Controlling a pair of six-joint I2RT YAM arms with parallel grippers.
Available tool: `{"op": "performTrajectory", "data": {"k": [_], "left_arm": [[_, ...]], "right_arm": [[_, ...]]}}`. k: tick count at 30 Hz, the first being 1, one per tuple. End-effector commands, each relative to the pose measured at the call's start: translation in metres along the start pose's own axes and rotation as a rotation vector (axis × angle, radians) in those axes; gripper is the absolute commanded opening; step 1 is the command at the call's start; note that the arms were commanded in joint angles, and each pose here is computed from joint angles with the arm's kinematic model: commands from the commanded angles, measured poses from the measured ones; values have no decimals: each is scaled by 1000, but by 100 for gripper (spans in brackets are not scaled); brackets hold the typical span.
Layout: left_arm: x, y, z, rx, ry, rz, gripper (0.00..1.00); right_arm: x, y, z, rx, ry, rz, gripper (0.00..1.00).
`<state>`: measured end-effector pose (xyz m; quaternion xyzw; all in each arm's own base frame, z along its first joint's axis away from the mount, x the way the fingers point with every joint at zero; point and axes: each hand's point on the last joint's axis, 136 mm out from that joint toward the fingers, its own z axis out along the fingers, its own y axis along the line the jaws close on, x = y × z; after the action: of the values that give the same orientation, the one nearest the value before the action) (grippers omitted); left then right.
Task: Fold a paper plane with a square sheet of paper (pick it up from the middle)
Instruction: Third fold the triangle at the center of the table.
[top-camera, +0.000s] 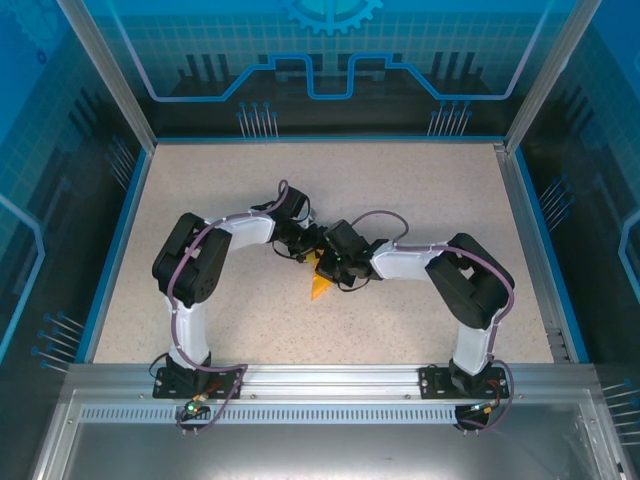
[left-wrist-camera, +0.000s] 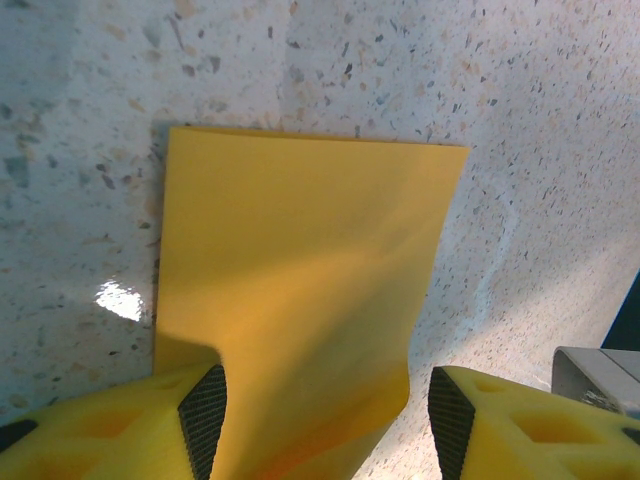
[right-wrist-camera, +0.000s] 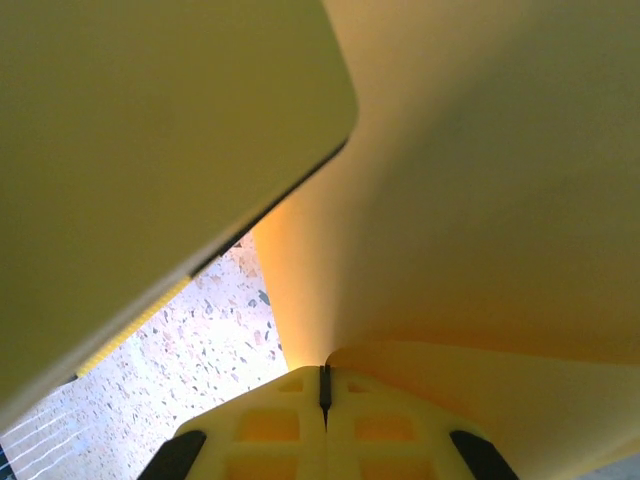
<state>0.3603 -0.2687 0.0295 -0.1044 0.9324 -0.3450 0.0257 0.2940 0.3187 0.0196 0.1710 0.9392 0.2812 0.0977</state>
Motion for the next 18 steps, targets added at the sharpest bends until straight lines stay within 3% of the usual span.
{"op": "performTrajectory", "data": {"k": [1, 18], "left_arm": [[12, 18, 2, -63, 53, -44, 60], [13, 18, 1, -59, 56, -44, 60]], "right_arm": [[0, 1, 6, 13, -24, -2, 0], [1, 1, 11, 11, -12, -16, 0]]}}
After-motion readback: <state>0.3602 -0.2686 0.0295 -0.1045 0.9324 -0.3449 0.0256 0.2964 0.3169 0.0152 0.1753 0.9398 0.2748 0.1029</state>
